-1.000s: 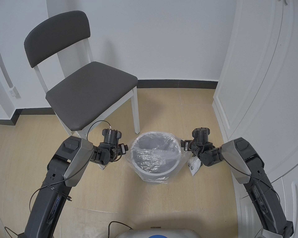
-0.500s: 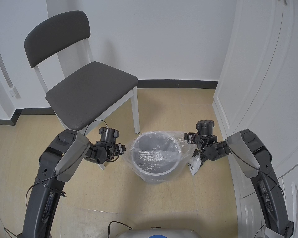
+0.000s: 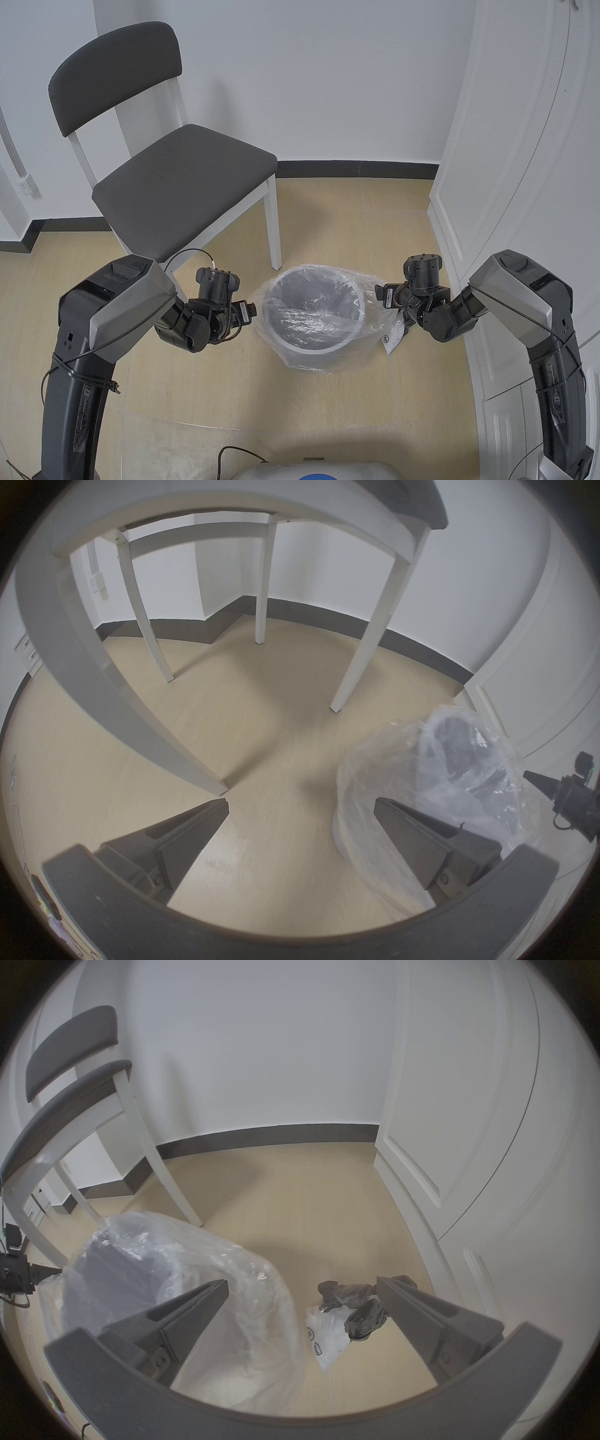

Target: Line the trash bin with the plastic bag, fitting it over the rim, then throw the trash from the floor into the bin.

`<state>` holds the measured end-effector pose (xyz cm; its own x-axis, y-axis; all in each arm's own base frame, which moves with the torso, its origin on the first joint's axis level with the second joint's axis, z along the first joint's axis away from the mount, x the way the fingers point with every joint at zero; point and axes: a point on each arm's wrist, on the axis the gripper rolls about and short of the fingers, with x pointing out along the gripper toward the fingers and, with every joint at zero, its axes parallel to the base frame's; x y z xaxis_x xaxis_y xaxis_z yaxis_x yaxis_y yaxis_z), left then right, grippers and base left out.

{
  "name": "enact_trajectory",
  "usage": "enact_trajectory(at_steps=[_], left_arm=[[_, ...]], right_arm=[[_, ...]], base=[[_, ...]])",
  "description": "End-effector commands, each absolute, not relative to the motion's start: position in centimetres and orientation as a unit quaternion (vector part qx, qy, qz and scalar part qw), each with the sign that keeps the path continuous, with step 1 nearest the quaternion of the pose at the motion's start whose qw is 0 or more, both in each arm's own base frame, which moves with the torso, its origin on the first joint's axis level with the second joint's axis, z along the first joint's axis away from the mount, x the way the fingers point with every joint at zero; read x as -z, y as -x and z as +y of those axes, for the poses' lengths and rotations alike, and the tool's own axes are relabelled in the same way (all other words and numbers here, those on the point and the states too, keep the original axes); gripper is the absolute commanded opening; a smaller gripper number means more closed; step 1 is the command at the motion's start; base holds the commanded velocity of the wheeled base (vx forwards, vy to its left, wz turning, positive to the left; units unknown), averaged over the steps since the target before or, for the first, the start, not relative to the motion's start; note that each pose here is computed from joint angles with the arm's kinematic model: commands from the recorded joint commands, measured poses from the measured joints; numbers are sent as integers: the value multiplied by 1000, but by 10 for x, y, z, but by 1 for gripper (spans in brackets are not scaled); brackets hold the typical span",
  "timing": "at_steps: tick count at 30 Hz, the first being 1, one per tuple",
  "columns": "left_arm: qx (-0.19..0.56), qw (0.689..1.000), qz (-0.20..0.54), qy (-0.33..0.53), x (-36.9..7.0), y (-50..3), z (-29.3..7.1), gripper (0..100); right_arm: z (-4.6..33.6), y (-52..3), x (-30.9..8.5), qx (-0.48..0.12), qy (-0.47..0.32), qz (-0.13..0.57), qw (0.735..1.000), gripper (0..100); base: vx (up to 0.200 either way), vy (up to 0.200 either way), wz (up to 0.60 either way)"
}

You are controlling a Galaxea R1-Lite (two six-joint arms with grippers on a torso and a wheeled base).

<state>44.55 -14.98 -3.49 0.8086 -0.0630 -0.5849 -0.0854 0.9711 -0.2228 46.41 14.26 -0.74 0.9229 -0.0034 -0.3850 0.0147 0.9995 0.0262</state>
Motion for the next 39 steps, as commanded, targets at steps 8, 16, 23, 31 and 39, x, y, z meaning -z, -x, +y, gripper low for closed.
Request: enact_trajectory(at_steps=[8,16,23,31,39], left_arm=[[3,938,329,110,39,-426,-156,100],[16,934,338,112,55,-425,-157,100],[32,924,363,114,63,-431,-157,100],[24,914,392,103,57,-453,-155,100],[6,901,427,74,63,-483,-144,100]], right_arm=[[139,-438,37,5,1,251,968,100],[135,-419,71,-5,12,257,966,100],[136,-420,71,-17,15,264,964,100],[131,-445,63,-8,34,307,951,100],[134,-472,62,-1,43,339,940,100]], base=[[0,0,0],[0,0,0],[0,0,0],[0,0,0],[0,0,0]])
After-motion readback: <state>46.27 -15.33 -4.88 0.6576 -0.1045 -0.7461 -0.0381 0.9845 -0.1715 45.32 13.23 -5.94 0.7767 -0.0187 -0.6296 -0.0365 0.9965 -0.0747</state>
